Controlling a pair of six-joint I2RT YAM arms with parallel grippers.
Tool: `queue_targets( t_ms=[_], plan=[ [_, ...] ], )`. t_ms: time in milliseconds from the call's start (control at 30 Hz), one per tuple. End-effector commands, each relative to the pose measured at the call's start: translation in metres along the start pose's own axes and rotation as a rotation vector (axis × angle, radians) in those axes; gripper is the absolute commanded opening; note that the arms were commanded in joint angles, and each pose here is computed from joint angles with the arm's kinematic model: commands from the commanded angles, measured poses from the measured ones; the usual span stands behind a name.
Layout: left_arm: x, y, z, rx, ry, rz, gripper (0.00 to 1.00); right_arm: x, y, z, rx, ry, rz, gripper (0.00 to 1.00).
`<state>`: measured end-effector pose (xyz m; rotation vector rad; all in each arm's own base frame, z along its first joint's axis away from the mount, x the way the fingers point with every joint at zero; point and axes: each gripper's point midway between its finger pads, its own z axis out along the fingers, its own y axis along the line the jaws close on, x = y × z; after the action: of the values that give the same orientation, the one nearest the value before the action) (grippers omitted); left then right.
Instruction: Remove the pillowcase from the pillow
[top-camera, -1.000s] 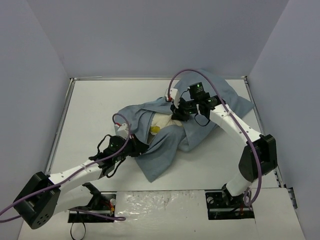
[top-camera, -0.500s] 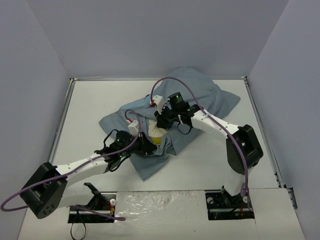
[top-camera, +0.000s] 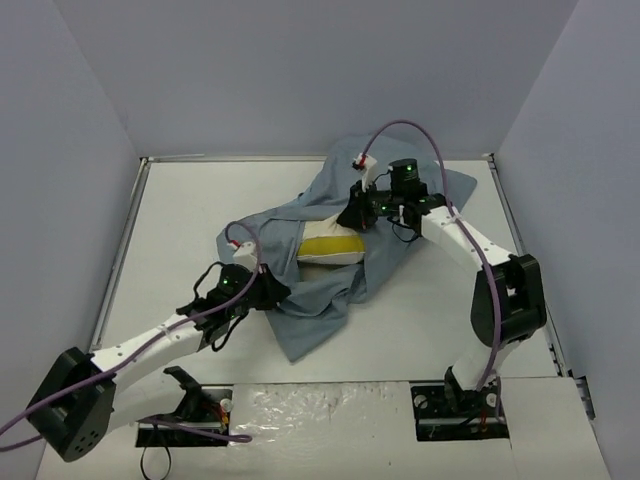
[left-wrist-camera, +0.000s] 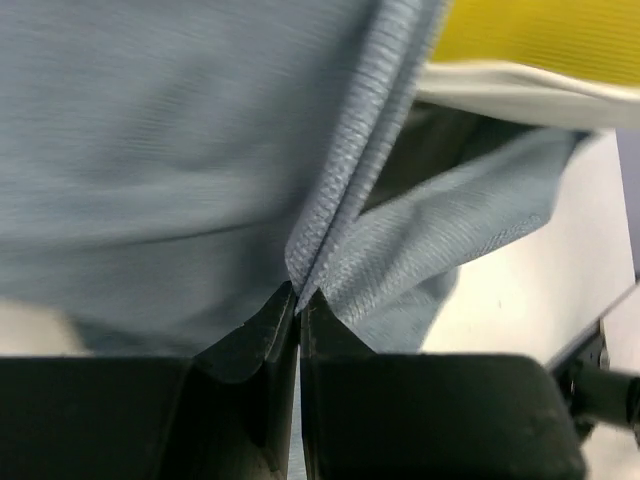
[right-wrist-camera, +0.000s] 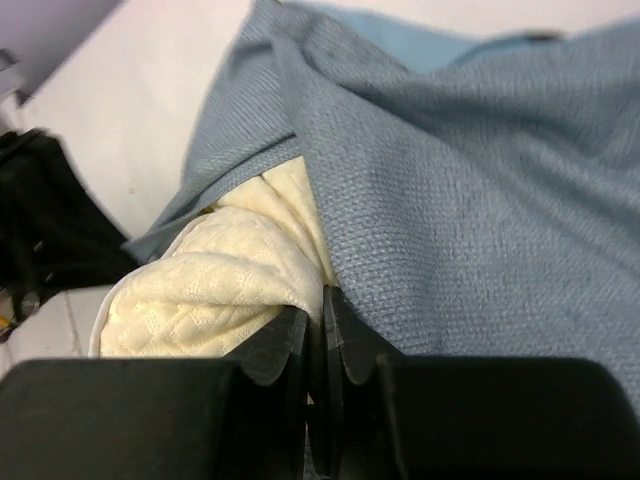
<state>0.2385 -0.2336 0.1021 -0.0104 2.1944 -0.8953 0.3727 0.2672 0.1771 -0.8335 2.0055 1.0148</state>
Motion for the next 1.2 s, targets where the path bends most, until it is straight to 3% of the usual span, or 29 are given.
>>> queue_targets(
  t_ms=[0,67,200,433,667,933,1167],
  plan=[
    [-0.014,0.047,-0.021,-0.179,-0.058,-0.072,0.02,-0.083,0.066,-0.058,-0.226,-0.244,-0.305,0.00],
    [-0.032,0.056,-0.027,-0.217,-0.121,-0.091,0.02,-0.073,0.087,-0.072,-0.335,-0.233,-0.356,0.00],
    [-0.061,0.073,-0.034,-0.283,-0.208,-0.118,0.02,-0.051,0.106,-0.104,-0.325,-0.214,-0.473,0.00],
    [-0.085,0.086,-0.017,-0.265,-0.220,-0.176,0.02,0.081,0.098,-0.092,-0.139,0.258,-0.750,0.00],
    [-0.118,0.121,-0.028,-0.314,-0.318,-0.291,0.02,0.128,0.065,-0.132,0.047,0.461,-0.921,0.00],
    [-0.145,0.163,-0.016,-0.385,-0.362,-0.404,0.02,0.125,0.083,-0.151,-0.029,0.436,-0.975,0.00],
    [-0.212,0.164,0.011,-0.425,-0.355,-0.363,0.02,0.126,0.101,-0.156,-0.095,0.404,-0.977,0.00]
  ],
)
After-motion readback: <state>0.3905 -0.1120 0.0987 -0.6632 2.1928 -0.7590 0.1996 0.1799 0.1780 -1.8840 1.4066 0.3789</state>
